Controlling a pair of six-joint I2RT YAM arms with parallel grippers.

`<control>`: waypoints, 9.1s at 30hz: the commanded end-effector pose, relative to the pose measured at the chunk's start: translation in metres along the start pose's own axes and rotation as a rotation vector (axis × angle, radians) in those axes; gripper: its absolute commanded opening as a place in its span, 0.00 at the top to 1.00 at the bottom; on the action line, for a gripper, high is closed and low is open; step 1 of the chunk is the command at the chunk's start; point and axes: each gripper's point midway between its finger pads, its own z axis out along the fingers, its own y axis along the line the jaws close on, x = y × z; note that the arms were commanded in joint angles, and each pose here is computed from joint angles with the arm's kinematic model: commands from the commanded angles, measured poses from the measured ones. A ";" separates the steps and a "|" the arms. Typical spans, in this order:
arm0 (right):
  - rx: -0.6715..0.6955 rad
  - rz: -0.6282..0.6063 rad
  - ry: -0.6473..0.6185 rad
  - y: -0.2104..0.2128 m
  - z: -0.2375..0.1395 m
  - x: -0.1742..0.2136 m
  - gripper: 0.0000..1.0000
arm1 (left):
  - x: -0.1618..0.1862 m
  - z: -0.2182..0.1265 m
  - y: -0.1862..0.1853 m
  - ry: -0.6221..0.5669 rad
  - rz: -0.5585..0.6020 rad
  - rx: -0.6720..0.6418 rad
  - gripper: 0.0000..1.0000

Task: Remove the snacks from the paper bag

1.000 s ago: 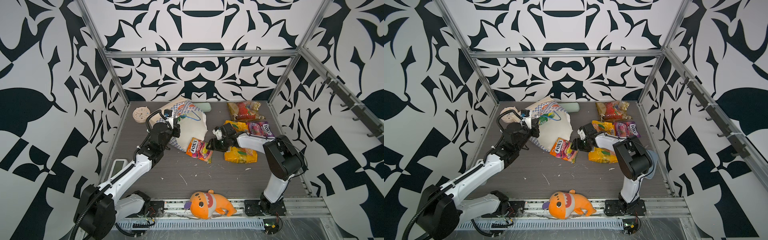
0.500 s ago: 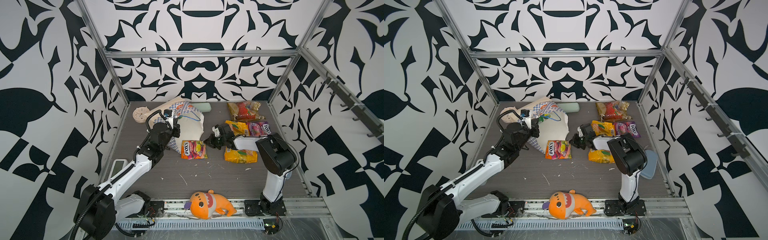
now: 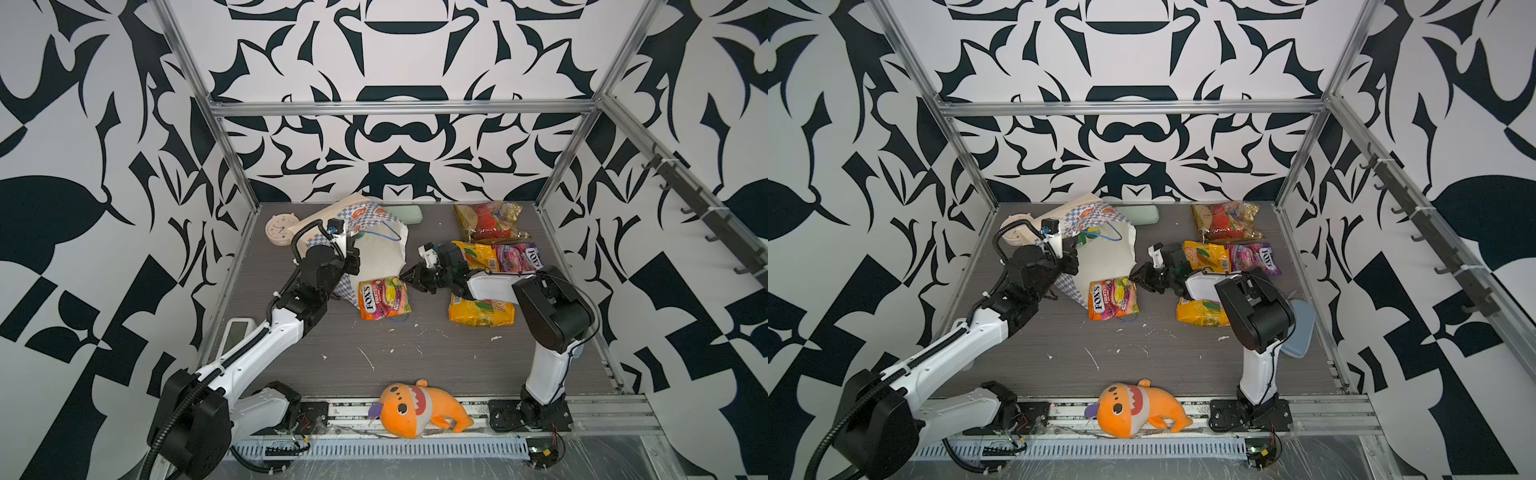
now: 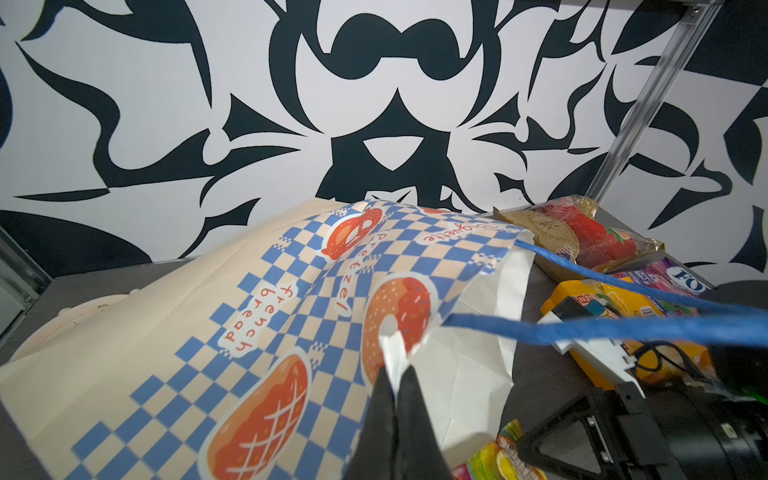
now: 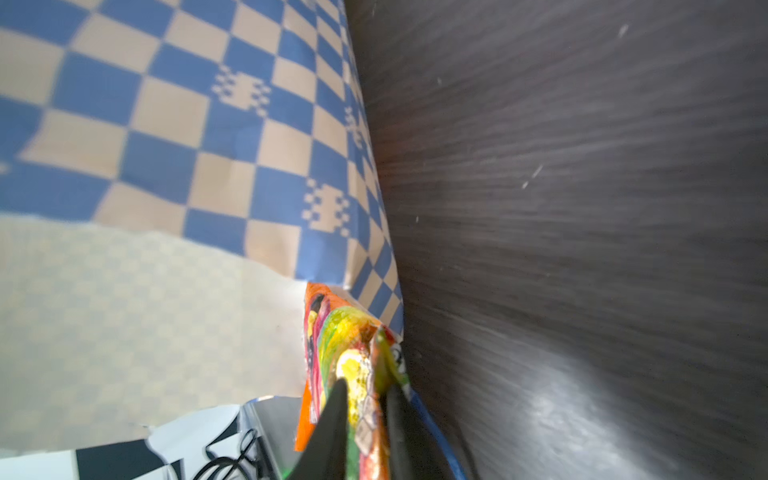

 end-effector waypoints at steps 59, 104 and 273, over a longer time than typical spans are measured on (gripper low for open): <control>-0.048 -0.425 -0.074 0.163 -0.118 -0.018 1.00 | -0.009 -0.003 0.014 -0.033 -0.025 -0.078 1.00; 0.421 -0.427 -0.023 0.026 -0.117 -0.028 0.60 | -0.008 0.000 0.031 -0.026 0.009 -0.175 1.00; -0.233 -0.376 -0.295 0.110 0.200 -0.150 0.77 | -0.019 -0.020 -0.014 -0.070 -0.052 0.116 1.00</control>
